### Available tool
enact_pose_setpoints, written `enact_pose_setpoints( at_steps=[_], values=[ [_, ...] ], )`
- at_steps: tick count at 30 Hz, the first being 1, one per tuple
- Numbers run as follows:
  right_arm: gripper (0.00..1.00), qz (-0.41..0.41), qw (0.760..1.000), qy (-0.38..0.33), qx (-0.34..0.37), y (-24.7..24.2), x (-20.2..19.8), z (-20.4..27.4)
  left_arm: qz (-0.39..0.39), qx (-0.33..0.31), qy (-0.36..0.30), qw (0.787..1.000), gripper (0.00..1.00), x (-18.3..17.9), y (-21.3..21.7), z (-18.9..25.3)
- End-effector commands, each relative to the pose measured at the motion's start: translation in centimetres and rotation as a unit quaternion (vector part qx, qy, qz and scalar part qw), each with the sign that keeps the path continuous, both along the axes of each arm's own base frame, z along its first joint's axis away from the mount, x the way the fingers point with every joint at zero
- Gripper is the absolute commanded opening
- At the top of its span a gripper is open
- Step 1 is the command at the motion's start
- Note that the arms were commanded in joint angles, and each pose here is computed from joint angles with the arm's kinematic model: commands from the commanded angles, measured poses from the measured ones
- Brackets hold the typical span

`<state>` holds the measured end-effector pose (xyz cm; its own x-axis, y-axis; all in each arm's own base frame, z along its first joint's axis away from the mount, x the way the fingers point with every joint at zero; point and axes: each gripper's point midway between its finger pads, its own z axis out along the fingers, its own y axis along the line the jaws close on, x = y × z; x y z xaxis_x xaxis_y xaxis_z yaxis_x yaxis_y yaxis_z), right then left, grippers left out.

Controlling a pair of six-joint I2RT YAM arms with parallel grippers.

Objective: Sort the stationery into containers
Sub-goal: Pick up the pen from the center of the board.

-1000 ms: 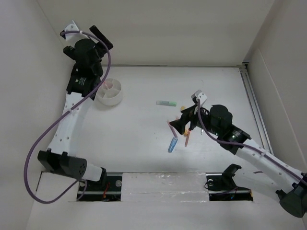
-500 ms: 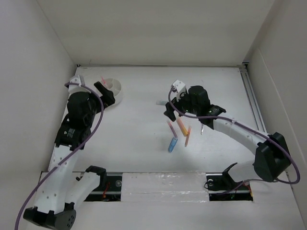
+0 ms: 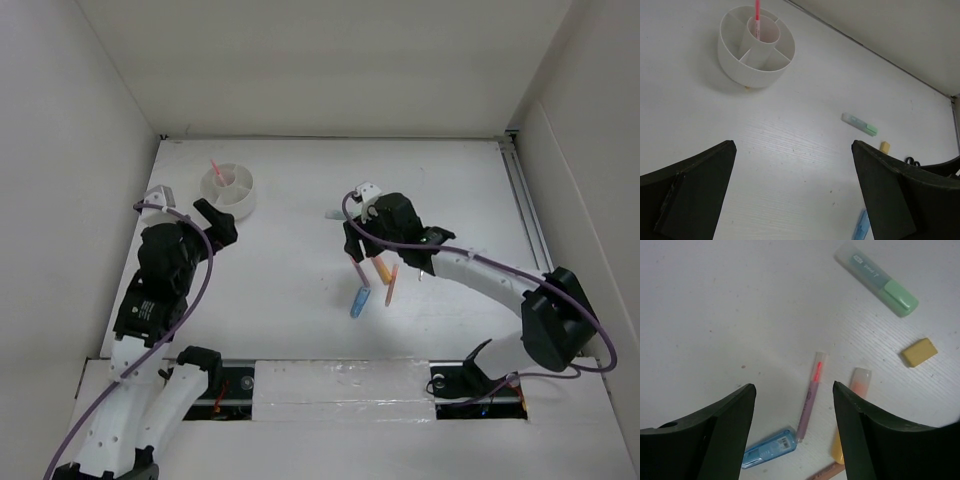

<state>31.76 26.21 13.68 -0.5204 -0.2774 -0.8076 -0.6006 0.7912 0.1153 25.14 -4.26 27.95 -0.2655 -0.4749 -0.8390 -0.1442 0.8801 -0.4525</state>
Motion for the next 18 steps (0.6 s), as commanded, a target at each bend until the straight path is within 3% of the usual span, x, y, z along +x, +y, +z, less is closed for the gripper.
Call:
enact_pose_setpoints(
  at_steps=[1, 9, 18],
  values=[
    [0.69, -0.029, 0.999, 0.009, -0.012, 0.0, -0.4, -0.6, -0.009, -0.004, -0.02, 1.0, 1.0, 0.2, -0.4, 1.1],
    [0.62, -0.051, 0.994, 0.059, -0.071, -1.3, -1.3, -5.1, -0.018, -0.007, -0.023, 1.0, 1.0, 0.3, -0.8, 1.3],
    [0.53, -0.04, 0.991, 0.086, -0.09, -0.8, -2.7, -7.5, -0.018, -0.004, -0.009, 1.0, 1.0, 0.8, -0.9, 0.6]
  ],
)
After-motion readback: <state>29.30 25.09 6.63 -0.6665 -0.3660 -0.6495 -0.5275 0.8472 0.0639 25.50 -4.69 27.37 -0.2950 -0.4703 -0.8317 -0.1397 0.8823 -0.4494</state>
